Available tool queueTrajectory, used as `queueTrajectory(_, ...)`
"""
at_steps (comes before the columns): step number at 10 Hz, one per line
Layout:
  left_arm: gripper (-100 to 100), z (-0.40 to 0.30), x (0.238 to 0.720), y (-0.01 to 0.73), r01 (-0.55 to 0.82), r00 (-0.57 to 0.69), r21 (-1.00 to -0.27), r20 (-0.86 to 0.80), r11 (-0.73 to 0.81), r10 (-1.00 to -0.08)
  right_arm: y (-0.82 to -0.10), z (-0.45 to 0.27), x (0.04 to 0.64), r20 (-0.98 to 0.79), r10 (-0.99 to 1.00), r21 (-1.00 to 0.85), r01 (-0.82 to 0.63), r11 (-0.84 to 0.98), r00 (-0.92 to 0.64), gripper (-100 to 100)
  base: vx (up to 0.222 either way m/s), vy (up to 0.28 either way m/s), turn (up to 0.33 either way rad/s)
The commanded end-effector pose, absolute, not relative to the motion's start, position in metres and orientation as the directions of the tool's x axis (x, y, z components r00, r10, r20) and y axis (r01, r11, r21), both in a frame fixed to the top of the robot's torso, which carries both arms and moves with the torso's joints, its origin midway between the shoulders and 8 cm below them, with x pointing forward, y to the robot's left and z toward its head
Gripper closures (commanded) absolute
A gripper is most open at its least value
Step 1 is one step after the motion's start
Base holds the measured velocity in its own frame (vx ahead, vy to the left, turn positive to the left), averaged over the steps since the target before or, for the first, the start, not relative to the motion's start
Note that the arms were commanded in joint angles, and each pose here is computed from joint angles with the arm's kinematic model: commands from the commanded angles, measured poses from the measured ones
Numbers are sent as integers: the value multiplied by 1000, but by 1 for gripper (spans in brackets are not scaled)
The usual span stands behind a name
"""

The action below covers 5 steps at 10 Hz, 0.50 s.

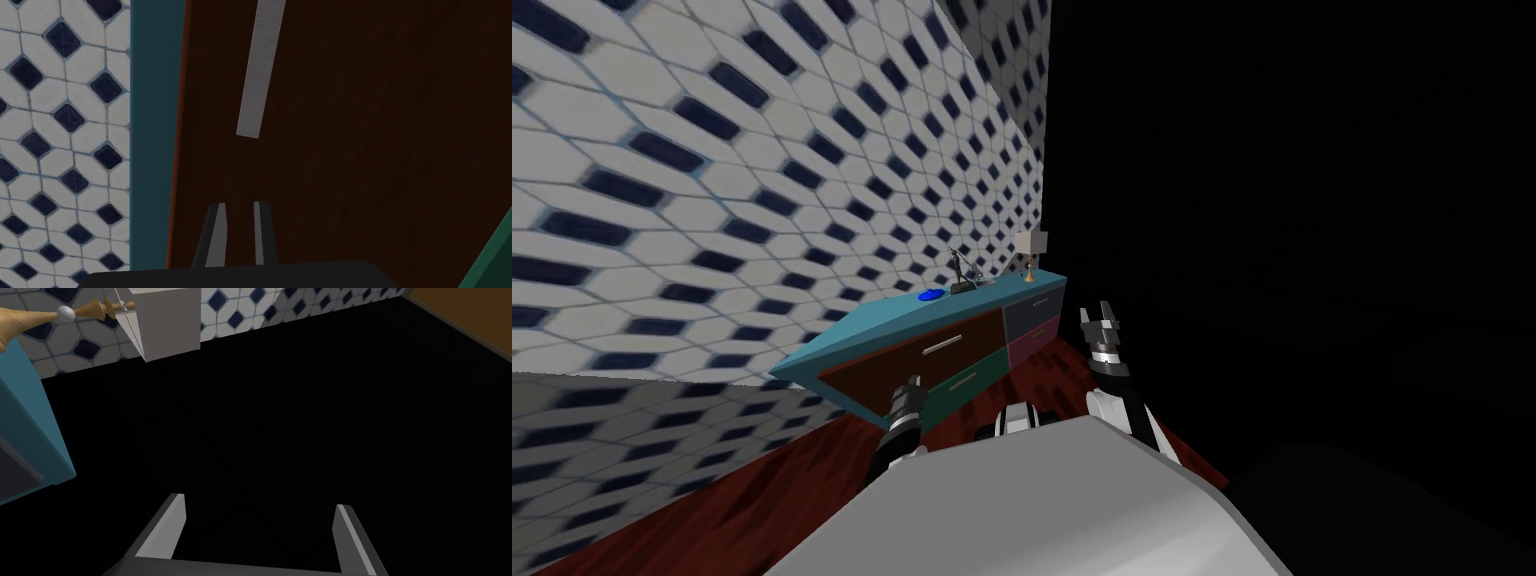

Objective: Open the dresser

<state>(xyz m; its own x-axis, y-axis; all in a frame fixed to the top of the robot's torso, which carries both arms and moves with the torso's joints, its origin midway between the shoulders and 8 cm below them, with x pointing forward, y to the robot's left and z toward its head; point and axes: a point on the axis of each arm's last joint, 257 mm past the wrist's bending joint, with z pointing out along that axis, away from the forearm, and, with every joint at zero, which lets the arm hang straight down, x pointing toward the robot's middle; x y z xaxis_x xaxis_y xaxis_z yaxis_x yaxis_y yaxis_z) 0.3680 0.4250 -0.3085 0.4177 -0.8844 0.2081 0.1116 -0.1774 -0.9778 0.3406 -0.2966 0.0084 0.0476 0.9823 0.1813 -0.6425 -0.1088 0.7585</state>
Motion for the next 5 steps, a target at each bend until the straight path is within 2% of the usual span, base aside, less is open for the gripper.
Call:
queueTrajectory(1, -100, -298, 370, 442, 93, 395, -989, 139, -111, -908, -297, 8, 341, 181, 982, 759, -642, -109, 48, 0, 23, 7, 2)
queueTrajectory(5, -100, -287, 374, 461, 69, 370, -997, 61, -38, -927, -297, 8, 341, 181, 982, 759, -643, -109, 48, 0, 25, 11, 0)
